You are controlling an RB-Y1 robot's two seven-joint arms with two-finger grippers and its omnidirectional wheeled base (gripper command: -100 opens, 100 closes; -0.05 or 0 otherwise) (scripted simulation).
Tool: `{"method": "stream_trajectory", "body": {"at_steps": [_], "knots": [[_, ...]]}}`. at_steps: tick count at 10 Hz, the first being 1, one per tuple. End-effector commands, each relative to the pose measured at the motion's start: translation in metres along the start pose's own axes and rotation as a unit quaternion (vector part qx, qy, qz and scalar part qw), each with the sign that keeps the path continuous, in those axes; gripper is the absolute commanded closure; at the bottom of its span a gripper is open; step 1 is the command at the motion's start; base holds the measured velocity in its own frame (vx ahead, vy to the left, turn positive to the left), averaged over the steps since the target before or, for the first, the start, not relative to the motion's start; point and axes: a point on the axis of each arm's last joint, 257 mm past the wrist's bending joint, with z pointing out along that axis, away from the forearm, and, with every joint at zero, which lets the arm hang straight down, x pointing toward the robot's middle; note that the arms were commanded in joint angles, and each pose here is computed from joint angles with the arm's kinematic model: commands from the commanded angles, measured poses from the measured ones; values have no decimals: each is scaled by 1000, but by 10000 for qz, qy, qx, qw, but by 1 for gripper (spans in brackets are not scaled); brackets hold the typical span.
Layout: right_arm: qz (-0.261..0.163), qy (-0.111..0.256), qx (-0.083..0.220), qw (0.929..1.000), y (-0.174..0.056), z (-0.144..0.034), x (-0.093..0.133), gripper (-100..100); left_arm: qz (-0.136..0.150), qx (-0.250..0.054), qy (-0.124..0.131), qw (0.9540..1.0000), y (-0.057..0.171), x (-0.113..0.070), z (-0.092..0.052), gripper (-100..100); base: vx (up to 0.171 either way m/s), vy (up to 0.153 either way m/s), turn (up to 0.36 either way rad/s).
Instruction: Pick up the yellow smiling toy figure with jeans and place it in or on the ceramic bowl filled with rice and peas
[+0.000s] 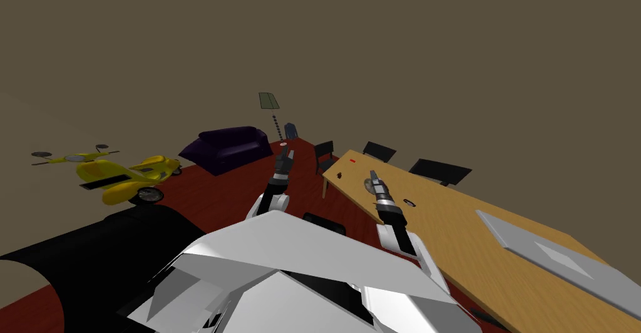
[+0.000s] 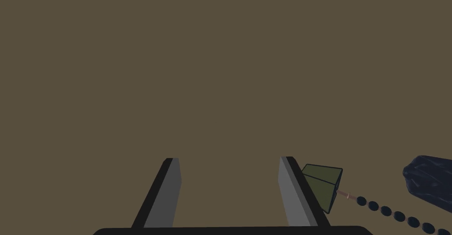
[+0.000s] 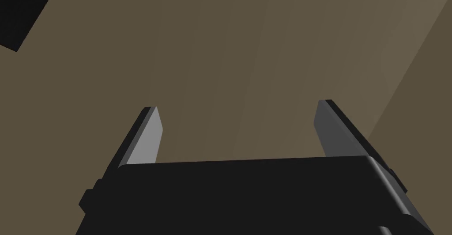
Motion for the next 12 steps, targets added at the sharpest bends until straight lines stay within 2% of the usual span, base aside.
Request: {"method": "stream_trajectory", "body": {"at_steps": [1,2,4,5,7,8,10,11,12], "knots": [[-470,308,213,9982,-19,4,20,-100,0,0,0,10000,0,0,0,0,-24,-19,125],[-483,352,269,9979,-25,2,24,-100,0,0,0,10000,0,0,0,0,-18,-15,61],[-1096,806,567,9891,-55,1,54,-100,0,0,0,10000,0,0,0,0,-13,-8,111],[-1139,824,577,9884,-57,0,56,-100,0,0,0,10000,0,0,0,0,-6,-7,49],[-1751,1263,826,9729,-85,-4,82,-100,0,0,0,10000,0,0,0,0,2,-1,116],[-1811,1296,846,9712,-89,-6,84,-100,0,0,0,10000,0,0,0,0,8,-2,61],[-2462,1716,1035,9483,-116,-13,106,-100,0,0,0,10000,0,0,0,0,17,4,116],[-2482,1757,1070,9466,-121,-16,109,-100,0,0,0,10000,0,0,0,0,20,3,69],[-2811,1979,1164,9318,-136,-22,119,-100,0,-1,0,10000,0,0,0,0,20,7,89]]}}
